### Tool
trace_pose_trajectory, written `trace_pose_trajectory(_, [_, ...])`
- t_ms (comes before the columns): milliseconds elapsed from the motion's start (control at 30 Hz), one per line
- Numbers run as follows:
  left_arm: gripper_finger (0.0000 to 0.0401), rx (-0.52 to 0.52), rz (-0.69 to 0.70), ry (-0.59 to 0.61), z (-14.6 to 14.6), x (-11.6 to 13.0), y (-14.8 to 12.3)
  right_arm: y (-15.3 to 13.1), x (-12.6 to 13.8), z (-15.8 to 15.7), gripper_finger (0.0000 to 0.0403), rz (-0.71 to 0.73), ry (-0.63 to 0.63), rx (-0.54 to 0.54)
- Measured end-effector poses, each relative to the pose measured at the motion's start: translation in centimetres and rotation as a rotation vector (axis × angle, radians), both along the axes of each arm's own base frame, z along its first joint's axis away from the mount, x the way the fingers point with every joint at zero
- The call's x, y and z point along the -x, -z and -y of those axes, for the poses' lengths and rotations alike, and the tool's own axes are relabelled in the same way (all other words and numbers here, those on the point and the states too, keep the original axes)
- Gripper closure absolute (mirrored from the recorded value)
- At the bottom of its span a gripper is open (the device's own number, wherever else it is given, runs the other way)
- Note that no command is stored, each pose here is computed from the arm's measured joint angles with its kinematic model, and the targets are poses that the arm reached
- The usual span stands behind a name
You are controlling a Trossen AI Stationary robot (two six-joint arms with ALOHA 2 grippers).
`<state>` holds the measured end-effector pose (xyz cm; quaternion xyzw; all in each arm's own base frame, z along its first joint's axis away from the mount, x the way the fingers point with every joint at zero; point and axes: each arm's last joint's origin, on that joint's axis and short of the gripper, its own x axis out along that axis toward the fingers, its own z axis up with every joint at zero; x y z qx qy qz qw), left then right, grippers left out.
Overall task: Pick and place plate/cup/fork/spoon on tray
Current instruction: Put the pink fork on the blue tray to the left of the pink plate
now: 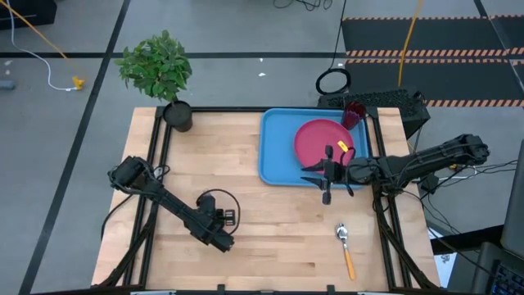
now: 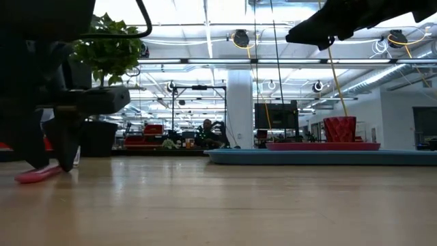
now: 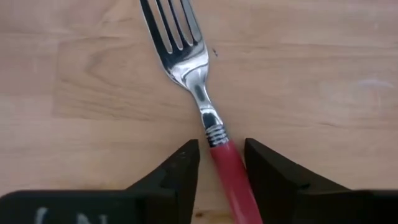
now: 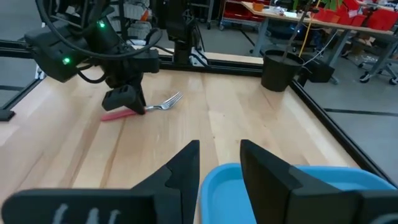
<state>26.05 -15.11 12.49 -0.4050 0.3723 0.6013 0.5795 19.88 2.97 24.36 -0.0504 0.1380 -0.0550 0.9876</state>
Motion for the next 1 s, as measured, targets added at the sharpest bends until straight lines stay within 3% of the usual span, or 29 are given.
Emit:
trace_pose_trajectory(367, [0.0356,-0.018,-0.076,0.175,-0.2,0.1,0.1,0.4,0.2,-0.1,0.0296,-0.035,0.018,-0.078])
trace_pose_trajectory(667, [0.0346,-0.009,-0.113,0.311,0.0,-0.4,-0.5,1.3,0.9,-2.1,0.0296,-0.127,-0.041,-0.175])
trace_pose_trajectory(1000, [0.0362,-0.003,-0.122,0.349,-0.6,-0.9,-0.7,1.6,2.0,-4.7,0.0296,-0.164,-0.155,-0.218])
